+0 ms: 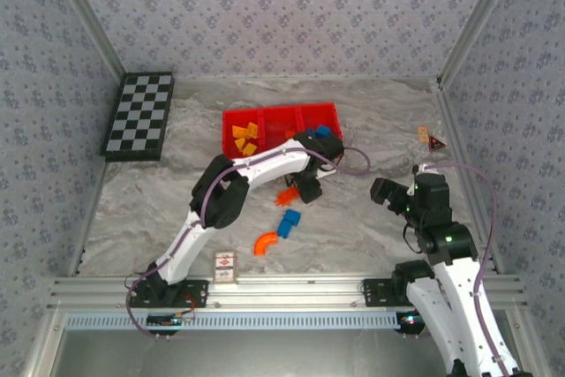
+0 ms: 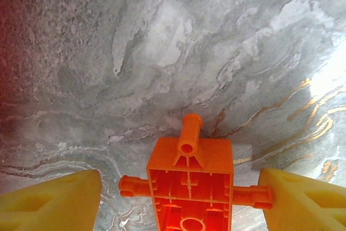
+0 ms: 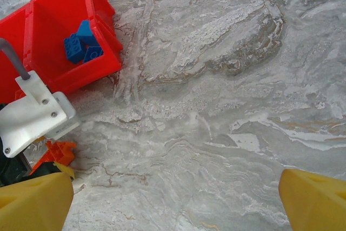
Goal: Sort the legos into containers by color
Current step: Rotate the lego at the center of the table, then pick up the lego from the center of the table, then place the lego in the container.
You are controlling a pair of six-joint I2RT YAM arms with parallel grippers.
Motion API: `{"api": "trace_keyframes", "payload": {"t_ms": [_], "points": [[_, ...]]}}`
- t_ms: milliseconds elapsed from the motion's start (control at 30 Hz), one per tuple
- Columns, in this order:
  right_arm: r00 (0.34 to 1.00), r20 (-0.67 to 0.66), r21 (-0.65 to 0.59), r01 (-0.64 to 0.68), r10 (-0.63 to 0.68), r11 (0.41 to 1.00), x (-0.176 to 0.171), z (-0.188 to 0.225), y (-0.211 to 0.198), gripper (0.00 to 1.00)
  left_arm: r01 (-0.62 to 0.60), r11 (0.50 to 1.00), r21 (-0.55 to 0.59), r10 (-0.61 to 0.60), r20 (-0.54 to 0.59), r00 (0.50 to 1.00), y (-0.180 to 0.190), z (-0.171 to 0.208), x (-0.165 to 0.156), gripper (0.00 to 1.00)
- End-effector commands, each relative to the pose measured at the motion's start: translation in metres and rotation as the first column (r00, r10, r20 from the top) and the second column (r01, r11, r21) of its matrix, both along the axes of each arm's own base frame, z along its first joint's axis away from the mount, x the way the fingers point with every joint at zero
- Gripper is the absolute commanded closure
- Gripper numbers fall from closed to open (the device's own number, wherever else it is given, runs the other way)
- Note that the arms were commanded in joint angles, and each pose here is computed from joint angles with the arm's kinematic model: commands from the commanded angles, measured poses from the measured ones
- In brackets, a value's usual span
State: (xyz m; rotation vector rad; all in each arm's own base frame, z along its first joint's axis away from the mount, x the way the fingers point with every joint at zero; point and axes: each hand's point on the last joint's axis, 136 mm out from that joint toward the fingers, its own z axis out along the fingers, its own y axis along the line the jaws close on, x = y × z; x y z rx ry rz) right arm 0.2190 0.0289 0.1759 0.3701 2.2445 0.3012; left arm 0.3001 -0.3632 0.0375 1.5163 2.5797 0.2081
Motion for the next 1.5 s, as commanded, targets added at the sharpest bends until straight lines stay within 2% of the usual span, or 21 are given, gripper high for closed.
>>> {"api": "trace_keyframes", "payload": {"t_ms": [0, 233, 400, 533, 767, 900, 1033, 1200, 1300, 1467], "points": [[1.0, 0.0, 0.003, 0.013, -0.013, 1.0, 0.002, -0.002, -0.001, 0.0, -0.025, 0.999, 0.034, 0.026, -0.013, 1.0, 0.013, -0.001, 0.001, 0.24], [1.0, 0.0, 0.003, 0.015, -0.015, 1.0, 0.003, -0.003, -0.001, 0.0, -0.165, 0.986, 0.004, 0.165, -0.043, 0.985, 0.044, -0.002, 0.001, 0.25], [1.0, -0.005, 0.004, 0.016, -0.016, 1.0, 0.003, -0.004, -0.001, 0.0, -0.223, 0.975, -0.011, 0.222, -0.066, 0.973, 0.056, -0.008, -0.004, 0.29], [1.0, -0.006, 0.005, 0.015, -0.015, 1.0, 0.002, -0.003, -0.001, 0.0, -0.26, 0.966, -0.01, 0.258, -0.081, 0.963, 0.06, -0.012, -0.007, 0.36], [1.0, -0.005, 0.002, 0.015, -0.015, 1.0, 0.002, -0.003, -0.001, 0.0, -0.309, 0.95, -0.035, 0.306, -0.073, 0.949, 0.063, -0.005, -0.006, 0.56], [1.0, -0.004, 0.004, 0.014, -0.014, 1.0, 0.002, -0.003, -0.001, 0.0, -0.336, 0.94, -0.061, 0.334, -0.042, 0.942, 0.064, 0.01, -0.002, 0.65], [1.0, -0.005, 0.003, 0.014, -0.014, 1.0, 0.002, -0.003, -0.001, 0.0, -0.372, 0.919, -0.129, 0.377, 0.019, 0.926, 0.064, 0.042, 0.008, 0.71], [1.0, -0.005, 0.004, 0.014, -0.014, 1.0, 0.002, -0.003, -0.001, 0.0, -0.443, 0.847, -0.293, 0.489, 0.106, 0.866, 0.067, 0.097, 0.036, 0.76], [1.0, -0.004, 0.005, 0.013, -0.013, 1.0, 0.002, -0.003, -0.001, 0.0, -0.512, 0.768, -0.384, 0.593, 0.126, 0.795, 0.081, 0.123, 0.063, 0.77], [1.0, -0.003, 0.005, 0.015, -0.015, 1.0, 0.002, -0.003, -0.001, 0.0, -0.614, 0.626, -0.481, 0.73, 0.084, 0.678, 0.098, 0.148, 0.105, 0.77]]}}
